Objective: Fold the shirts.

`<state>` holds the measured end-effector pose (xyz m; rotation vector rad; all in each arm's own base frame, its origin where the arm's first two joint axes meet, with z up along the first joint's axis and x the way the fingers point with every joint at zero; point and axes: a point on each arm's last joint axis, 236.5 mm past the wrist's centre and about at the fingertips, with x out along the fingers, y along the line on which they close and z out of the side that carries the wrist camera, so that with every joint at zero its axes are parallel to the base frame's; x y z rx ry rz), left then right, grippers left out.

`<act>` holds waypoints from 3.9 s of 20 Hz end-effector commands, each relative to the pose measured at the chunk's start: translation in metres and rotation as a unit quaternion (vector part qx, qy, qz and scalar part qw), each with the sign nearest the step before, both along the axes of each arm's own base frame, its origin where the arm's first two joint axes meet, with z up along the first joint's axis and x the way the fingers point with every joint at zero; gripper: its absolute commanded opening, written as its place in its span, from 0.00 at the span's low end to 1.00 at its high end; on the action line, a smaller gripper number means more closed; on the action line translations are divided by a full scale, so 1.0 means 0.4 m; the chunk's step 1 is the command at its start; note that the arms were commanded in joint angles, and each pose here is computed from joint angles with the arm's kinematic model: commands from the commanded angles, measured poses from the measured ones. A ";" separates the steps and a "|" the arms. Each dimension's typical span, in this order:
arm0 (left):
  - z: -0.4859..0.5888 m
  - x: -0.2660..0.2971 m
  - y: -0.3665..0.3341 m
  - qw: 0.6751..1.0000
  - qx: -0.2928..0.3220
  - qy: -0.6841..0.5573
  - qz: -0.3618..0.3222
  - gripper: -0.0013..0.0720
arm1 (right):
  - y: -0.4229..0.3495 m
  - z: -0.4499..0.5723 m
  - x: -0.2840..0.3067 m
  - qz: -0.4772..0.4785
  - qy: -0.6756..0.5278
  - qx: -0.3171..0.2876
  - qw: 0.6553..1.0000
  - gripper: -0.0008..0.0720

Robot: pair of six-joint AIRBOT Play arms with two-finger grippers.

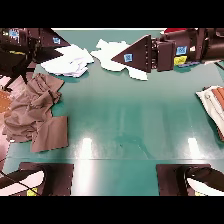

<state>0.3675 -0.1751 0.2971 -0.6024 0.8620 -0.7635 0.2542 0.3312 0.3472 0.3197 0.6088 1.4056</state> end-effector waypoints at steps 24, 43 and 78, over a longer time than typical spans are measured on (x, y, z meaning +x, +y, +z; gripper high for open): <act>0.096 0.096 0.019 0.993 -0.073 -0.047 0.083 0.99 | -0.025 0.095 0.154 -0.126 -0.029 0.077 0.989 0.03; 0.001 0.023 -0.015 0.999 -0.008 -0.047 -0.018 1.00 | -0.095 -0.124 0.264 -0.124 0.048 -0.028 0.991 0.04; -0.781 0.705 -0.166 0.983 -0.016 0.045 0.178 1.00 | -0.290 0.086 0.124 -0.191 -0.059 -0.015 0.980 0.04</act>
